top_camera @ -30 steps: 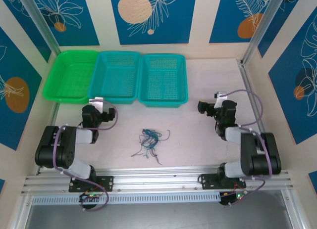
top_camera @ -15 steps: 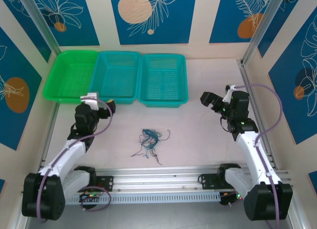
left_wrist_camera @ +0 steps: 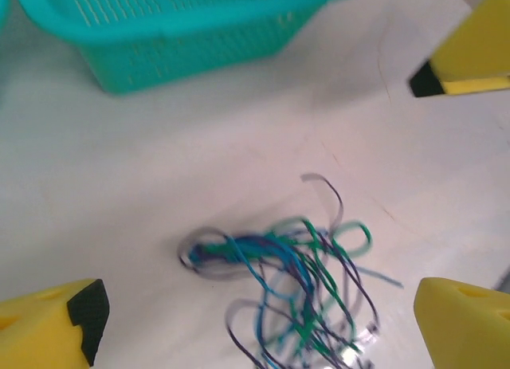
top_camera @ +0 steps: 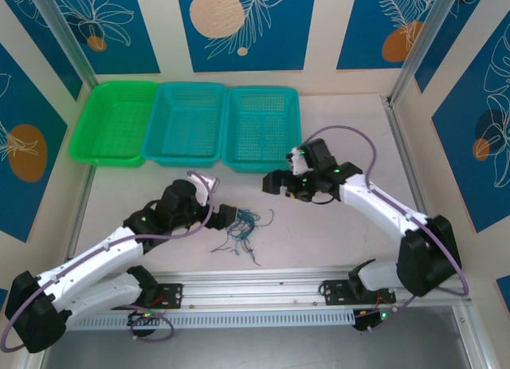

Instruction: Untangle the cables

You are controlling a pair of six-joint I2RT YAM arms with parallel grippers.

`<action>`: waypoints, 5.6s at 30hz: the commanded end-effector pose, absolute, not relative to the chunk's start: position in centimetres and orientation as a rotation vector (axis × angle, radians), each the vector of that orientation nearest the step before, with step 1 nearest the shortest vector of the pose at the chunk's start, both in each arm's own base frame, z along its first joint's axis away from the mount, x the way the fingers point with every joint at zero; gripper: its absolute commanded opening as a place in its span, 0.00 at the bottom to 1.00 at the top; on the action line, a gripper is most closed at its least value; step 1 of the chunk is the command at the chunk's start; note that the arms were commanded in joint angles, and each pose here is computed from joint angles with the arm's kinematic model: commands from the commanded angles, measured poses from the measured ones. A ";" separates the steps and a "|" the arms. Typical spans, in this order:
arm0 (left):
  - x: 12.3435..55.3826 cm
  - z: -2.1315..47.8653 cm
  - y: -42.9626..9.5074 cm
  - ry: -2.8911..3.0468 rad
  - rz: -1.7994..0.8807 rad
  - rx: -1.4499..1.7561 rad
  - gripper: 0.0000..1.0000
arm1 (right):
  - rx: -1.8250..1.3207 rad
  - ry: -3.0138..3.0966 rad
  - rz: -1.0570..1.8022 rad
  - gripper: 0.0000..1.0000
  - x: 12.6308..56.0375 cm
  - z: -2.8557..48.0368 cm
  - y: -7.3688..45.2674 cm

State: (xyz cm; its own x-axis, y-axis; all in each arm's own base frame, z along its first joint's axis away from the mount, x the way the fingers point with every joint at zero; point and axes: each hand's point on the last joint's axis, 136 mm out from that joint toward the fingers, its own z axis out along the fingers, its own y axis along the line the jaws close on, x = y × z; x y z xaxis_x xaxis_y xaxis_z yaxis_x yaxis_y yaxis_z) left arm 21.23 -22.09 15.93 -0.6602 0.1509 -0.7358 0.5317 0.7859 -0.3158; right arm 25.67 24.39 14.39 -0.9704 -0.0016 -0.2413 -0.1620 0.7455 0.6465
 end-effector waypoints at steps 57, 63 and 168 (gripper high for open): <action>21.2 19.4 -22.1 2.005 -0.813 0.604 0.57 | -0.332 2.517 1.092 0.00 25.4 19.2 25.5; 20.7 20.7 -27.4 2.034 -1.152 0.701 0.58 | -0.351 2.502 1.104 0.00 24.9 20.5 26.0; 27.3 11.4 -19.8 2.290 -0.657 0.189 0.00 | 0.492 2.508 0.712 0.25 25.8 13.6 9.5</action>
